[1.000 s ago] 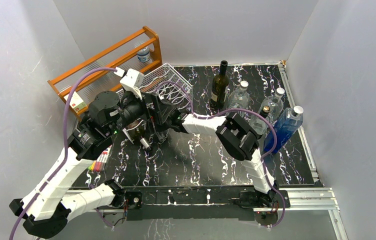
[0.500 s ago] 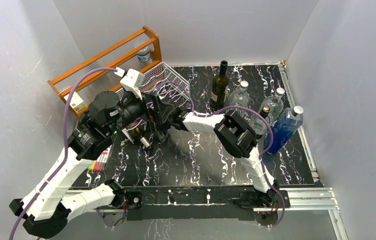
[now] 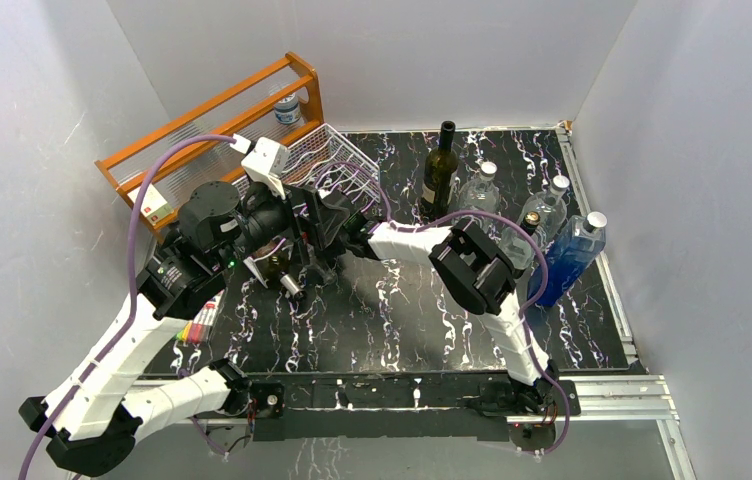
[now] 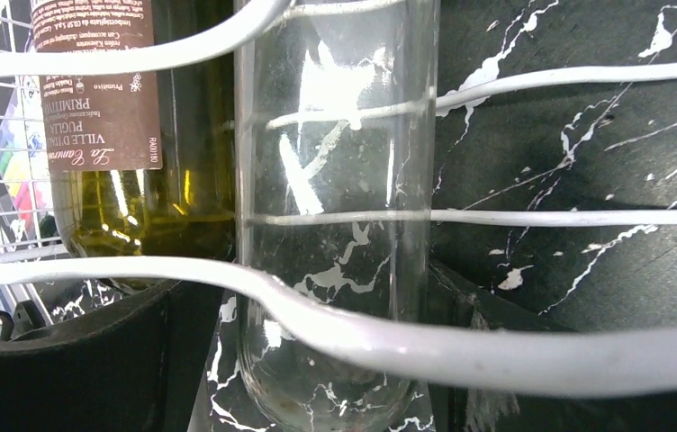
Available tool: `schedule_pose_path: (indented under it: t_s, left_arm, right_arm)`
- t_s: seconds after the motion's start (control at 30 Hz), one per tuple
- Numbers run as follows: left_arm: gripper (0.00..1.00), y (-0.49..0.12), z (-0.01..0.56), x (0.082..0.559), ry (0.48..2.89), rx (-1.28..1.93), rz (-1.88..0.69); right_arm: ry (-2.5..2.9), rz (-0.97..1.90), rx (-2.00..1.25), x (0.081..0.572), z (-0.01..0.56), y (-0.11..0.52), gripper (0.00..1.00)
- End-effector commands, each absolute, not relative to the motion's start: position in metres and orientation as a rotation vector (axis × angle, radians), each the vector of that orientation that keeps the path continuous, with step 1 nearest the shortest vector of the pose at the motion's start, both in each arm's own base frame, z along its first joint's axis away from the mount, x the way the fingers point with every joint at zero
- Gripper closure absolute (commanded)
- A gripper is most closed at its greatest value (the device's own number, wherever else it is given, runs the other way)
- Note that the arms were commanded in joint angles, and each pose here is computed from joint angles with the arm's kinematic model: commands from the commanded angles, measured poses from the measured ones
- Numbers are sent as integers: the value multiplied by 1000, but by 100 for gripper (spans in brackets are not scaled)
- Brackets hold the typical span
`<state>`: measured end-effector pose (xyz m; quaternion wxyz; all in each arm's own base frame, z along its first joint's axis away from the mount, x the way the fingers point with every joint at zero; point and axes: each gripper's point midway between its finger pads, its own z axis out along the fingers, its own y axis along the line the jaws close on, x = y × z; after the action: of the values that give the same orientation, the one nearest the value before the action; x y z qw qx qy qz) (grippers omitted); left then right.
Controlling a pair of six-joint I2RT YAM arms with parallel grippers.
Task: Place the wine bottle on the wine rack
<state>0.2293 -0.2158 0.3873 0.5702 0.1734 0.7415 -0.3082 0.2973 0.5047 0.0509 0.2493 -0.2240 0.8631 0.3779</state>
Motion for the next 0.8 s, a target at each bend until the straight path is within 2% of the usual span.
schedule_pose_path:
  t_s: [0.0, 0.57, 0.7, 0.77]
  left_arm:
    - [2, -212, 402, 228, 1696, 403, -725]
    - [2, -207, 401, 227, 1687, 404, -699]
    - [2, -206, 402, 226, 1684, 401, -700]
    - [2, -206, 401, 226, 1686, 403, -698]
  right_arm:
    - [2275, 1042, -678, 297, 84, 503, 12]
    - [2198, 1008, -745, 286, 113, 479, 2]
    - [2202, 992, -730, 288, 112, 476, 2]
    - [2217, 990, -714, 290, 109, 476, 7]
